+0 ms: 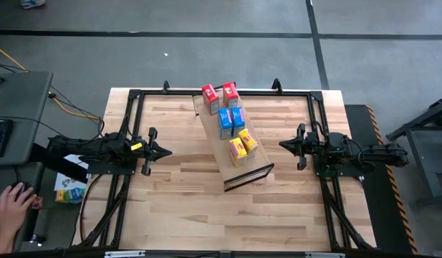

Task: Stack cereal on shelf
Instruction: Return to Home Position

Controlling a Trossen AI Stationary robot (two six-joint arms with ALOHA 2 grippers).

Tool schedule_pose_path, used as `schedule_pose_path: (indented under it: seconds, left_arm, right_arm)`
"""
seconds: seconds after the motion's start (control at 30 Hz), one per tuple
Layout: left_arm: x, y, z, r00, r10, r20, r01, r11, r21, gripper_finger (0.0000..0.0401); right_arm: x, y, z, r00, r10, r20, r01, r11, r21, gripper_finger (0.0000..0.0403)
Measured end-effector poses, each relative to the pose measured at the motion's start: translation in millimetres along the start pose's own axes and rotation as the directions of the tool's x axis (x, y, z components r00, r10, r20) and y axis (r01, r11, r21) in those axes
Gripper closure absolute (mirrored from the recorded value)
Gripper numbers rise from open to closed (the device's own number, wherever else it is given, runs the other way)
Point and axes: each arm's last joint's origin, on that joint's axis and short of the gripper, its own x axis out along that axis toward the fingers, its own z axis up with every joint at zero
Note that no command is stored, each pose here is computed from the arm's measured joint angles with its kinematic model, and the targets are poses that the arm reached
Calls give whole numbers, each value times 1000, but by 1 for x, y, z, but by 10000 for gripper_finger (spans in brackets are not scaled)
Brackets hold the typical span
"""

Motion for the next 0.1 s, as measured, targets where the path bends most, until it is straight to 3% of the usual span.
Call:
schedule_pose_path:
  seconds: [0.1]
  left_arm:
    - [0,0,0,1000,0,0,0,1000,0,401]
  right_arm:
    - [0,0,0,1000,0,0,0,1000,0,402]
